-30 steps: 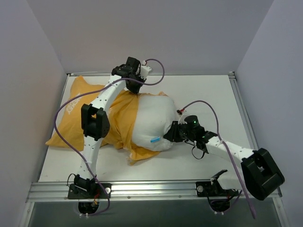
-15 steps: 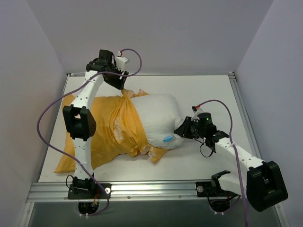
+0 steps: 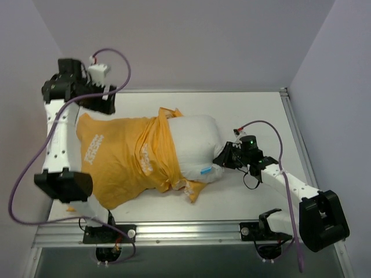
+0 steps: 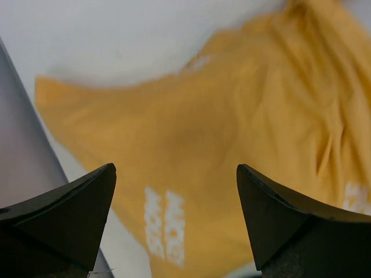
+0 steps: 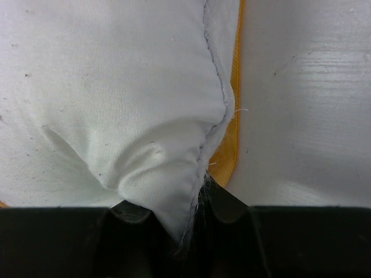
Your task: Remove the pillowcase from the pillow
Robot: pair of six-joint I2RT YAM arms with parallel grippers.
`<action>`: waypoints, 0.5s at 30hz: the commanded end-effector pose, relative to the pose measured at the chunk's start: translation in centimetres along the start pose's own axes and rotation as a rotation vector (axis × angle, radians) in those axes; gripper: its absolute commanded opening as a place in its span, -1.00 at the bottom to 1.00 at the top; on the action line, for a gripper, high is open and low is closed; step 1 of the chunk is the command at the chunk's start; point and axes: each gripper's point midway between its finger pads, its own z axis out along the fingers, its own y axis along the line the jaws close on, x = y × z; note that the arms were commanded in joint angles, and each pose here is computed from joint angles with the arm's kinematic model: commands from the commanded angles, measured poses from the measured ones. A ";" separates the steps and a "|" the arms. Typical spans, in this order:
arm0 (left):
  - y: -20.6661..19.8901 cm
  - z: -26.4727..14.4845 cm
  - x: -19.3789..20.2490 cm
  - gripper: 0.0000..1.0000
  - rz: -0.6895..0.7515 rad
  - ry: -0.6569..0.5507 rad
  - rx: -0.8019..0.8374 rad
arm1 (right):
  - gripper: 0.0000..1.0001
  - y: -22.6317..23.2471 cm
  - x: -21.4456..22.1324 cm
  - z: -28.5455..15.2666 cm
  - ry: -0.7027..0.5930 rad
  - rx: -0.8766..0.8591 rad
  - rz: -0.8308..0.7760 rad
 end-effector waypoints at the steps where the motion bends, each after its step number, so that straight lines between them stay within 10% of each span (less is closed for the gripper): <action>1: 1.2 -4.0 11.1 0.88 -0.100 0.248 -0.001 | -1.00 -0.5 -0.7 0.0 0.001 0.046 -0.003; 9: -0.9 -9.5 26.2 0.88 0.030 0.442 0.196 | -1.00 0.2 -1.7 0.1 0.009 0.041 -0.039; 15: 1.0 -4.6 31.1 0.88 -0.013 0.498 0.165 | -1.00 0.5 -2.2 -0.1 -0.004 0.044 -0.054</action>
